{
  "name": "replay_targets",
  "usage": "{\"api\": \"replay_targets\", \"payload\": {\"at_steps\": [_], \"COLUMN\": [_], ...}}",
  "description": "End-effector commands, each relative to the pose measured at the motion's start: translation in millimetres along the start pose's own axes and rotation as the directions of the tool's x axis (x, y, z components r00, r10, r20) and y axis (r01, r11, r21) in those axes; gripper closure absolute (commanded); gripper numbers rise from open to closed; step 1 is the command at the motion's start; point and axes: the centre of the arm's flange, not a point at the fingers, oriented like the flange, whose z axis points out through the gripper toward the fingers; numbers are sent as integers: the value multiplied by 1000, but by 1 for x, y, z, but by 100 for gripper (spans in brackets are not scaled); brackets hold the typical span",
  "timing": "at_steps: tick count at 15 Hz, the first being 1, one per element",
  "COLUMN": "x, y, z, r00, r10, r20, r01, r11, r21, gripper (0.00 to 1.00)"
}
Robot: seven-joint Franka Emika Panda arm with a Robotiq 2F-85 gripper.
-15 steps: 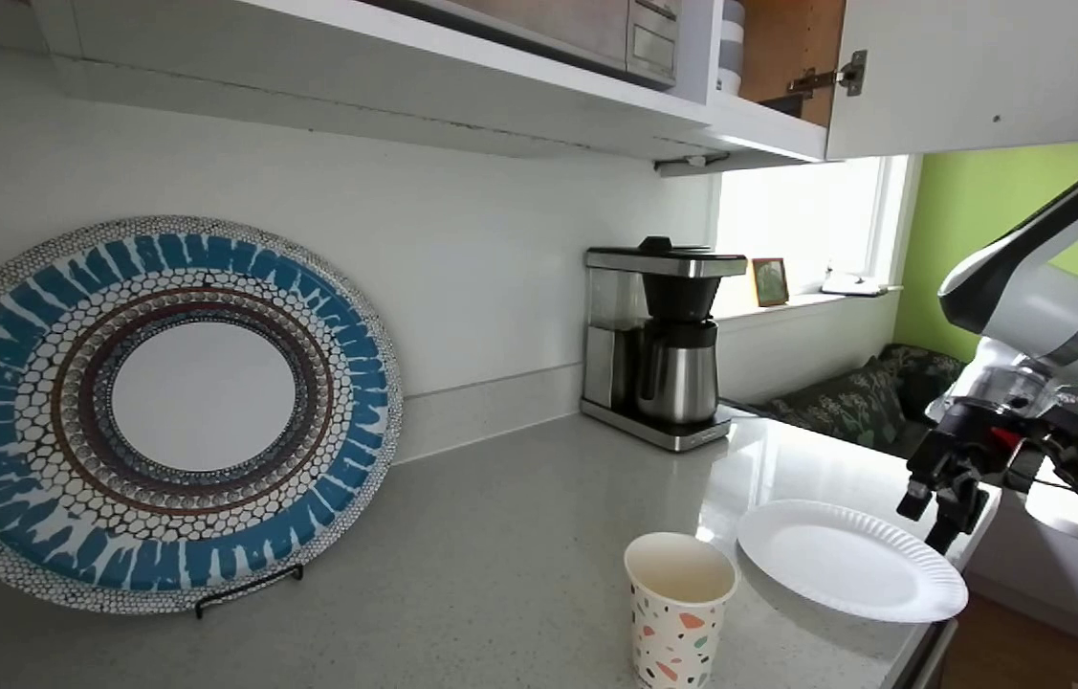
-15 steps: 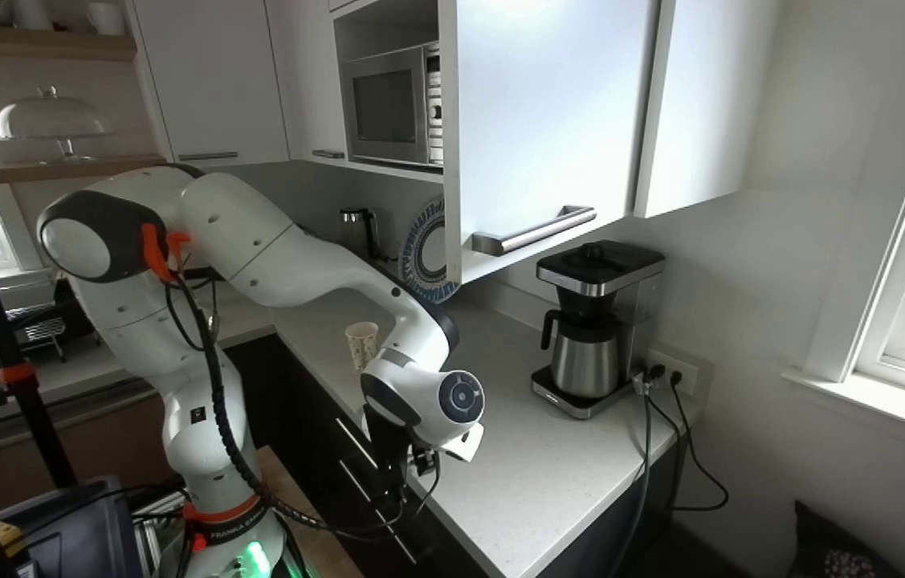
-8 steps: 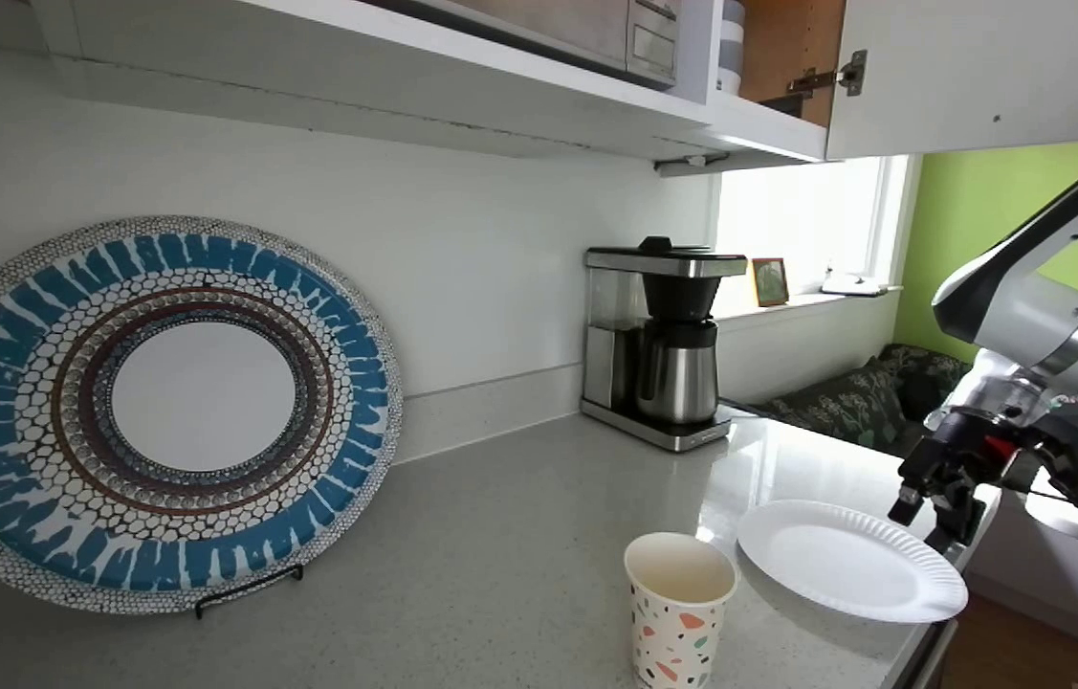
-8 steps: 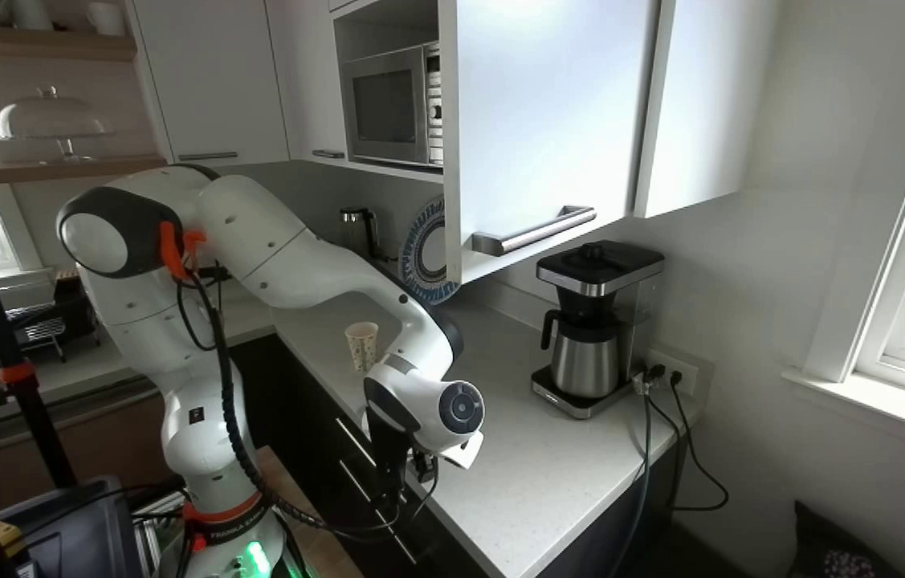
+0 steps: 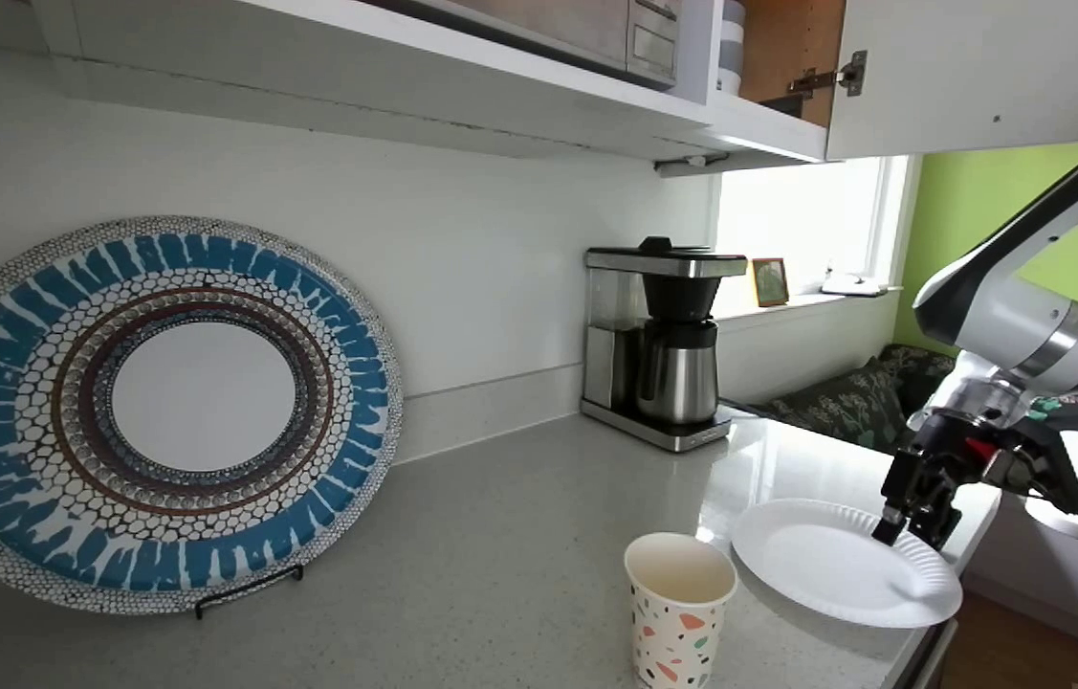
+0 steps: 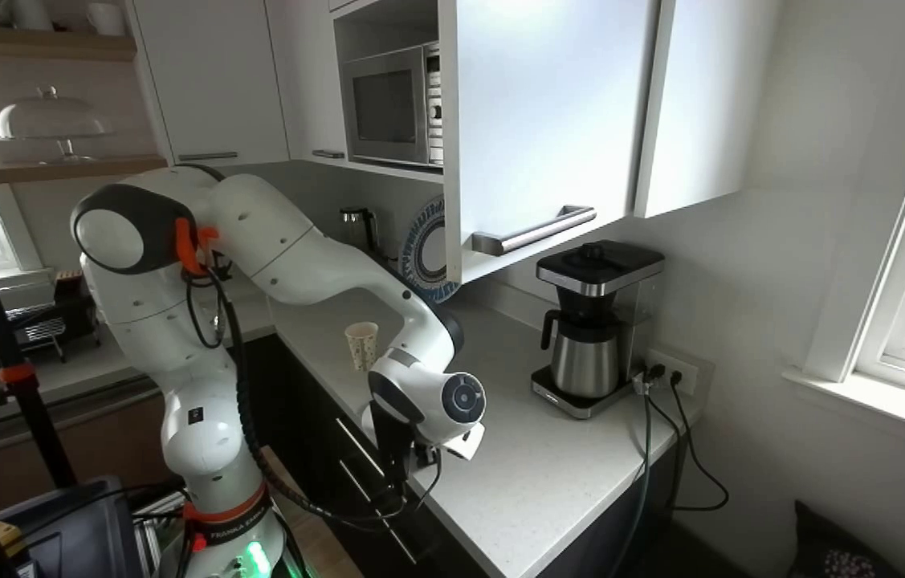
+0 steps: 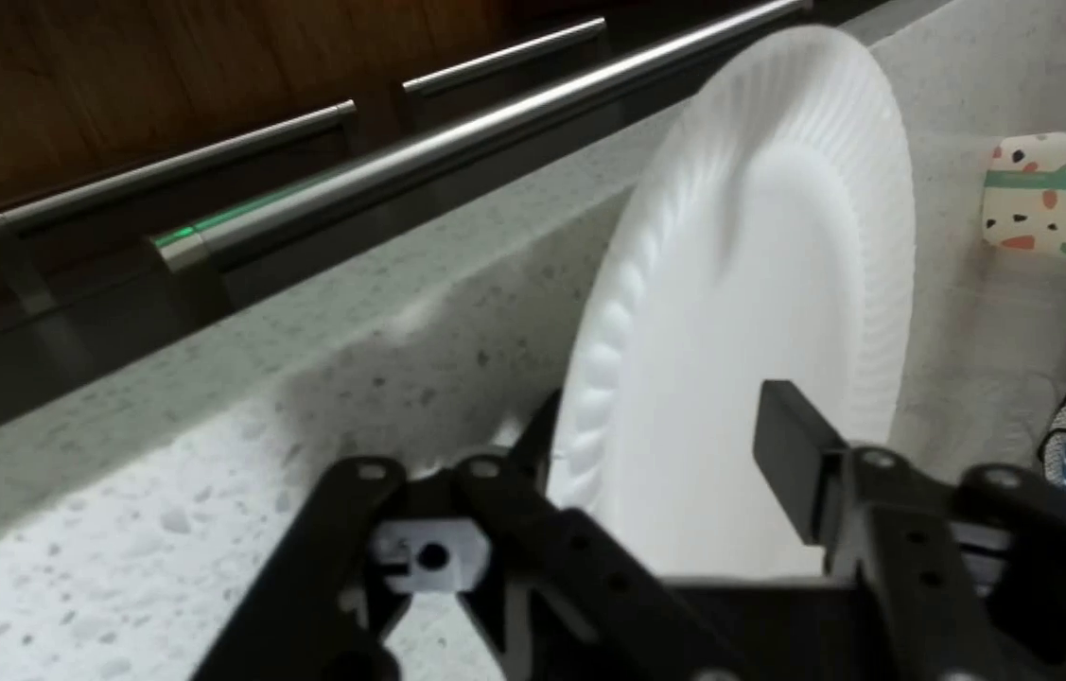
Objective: Remove the paper cup from the bottom shelf, put it on the table and then put the white plate in the bottom shelf of the cabinet
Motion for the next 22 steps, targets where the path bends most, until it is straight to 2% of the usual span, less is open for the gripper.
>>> {"api": "replay_targets", "payload": {"at_steps": [1,4,9,12,15,19,22], "x": [3,2,6,11,15,20,21], "y": [13,18,18,13,3,-20,-37], "z": [10,8,2,-5,-15,-34,-53], "r00": [1000,998,983,963,941,913,906], "r10": [18,45,103,147,180,204,205], "r20": [-12,-47,-150,-226,-288,-352,-371], "r01": [-18,-44,-83,-100,-91,-41,-24], "r11": [1000,999,988,973,951,907,899], "r21": [-7,27,133,209,297,419,438], "gripper": [78,99,100,100,100,100,100]}}
